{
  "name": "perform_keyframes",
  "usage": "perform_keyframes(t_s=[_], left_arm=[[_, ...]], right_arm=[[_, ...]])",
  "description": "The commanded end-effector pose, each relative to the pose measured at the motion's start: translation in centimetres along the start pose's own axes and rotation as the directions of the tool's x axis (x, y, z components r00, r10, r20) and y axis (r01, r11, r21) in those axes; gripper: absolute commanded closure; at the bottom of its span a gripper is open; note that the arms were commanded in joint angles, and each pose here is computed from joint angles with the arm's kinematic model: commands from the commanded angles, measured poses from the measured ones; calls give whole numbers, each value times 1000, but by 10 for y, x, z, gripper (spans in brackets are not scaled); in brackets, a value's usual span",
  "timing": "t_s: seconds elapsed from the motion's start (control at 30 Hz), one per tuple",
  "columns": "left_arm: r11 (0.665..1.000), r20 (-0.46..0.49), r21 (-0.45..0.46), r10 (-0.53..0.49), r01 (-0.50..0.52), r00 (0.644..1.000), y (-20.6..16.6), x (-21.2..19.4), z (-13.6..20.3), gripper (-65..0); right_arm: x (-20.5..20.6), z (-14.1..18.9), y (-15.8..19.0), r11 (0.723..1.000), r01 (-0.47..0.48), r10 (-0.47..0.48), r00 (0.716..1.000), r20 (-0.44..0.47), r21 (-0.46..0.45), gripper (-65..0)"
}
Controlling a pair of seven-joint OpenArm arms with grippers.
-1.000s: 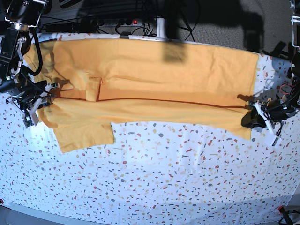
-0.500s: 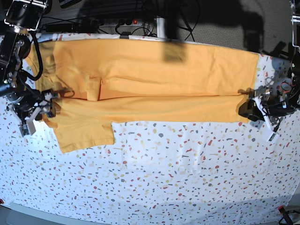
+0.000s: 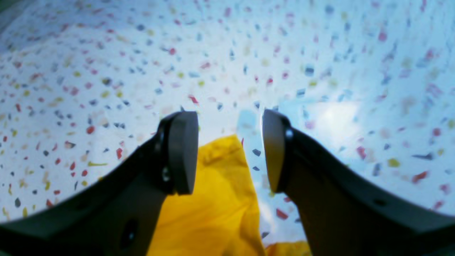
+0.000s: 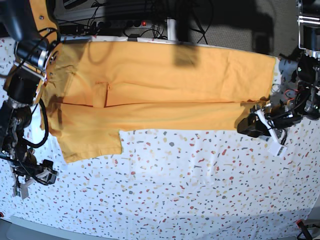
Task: Fold the T-shirt properly
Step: 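Release the folded edges and regrasp the fold line with both grippers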
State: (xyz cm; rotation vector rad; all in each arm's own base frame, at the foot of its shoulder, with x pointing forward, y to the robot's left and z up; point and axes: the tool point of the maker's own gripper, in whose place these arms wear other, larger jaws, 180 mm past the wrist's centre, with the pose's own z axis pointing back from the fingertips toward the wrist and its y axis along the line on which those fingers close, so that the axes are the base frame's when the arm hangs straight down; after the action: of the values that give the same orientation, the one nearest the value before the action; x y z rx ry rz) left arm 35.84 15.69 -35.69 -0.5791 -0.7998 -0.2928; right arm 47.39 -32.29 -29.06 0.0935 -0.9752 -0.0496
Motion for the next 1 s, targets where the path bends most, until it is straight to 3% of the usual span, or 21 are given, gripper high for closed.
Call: perform_keyframes(t_s=[0.0,0.2,0.43,0.5,0.6,0.97], left_arm=[[1000,59,-10,-23,23,998,-1,23,4,-248],[1000,61,-22,-15,16,998,-6,22,0,-248],[1000,36,-22,-16,16,999,-6,17,0,-248],[1000,36,-22,-16,16,999,-6,17,0,-248],[1000,36,-21,-16,17,999,-6,17,0,-248],[980,-29,121,-156,158,987,21,10,3,-248]], right_arm=[[23,0,-7,1000,16,-16,999,46,-2,-298],[-40,-32,-19,997,74,-77,992,-102,-36,-297],[-86,-36,-18,996,75,-82,976,-201,-43,-292],[-87,-35,-19,996,75,-82,976,-203,-45,-223],[-86,-35,-19,996,75,-82,976,-204,-44,-9],[-85,-35,-19,996,76,-83,976,-199,-43,0]])
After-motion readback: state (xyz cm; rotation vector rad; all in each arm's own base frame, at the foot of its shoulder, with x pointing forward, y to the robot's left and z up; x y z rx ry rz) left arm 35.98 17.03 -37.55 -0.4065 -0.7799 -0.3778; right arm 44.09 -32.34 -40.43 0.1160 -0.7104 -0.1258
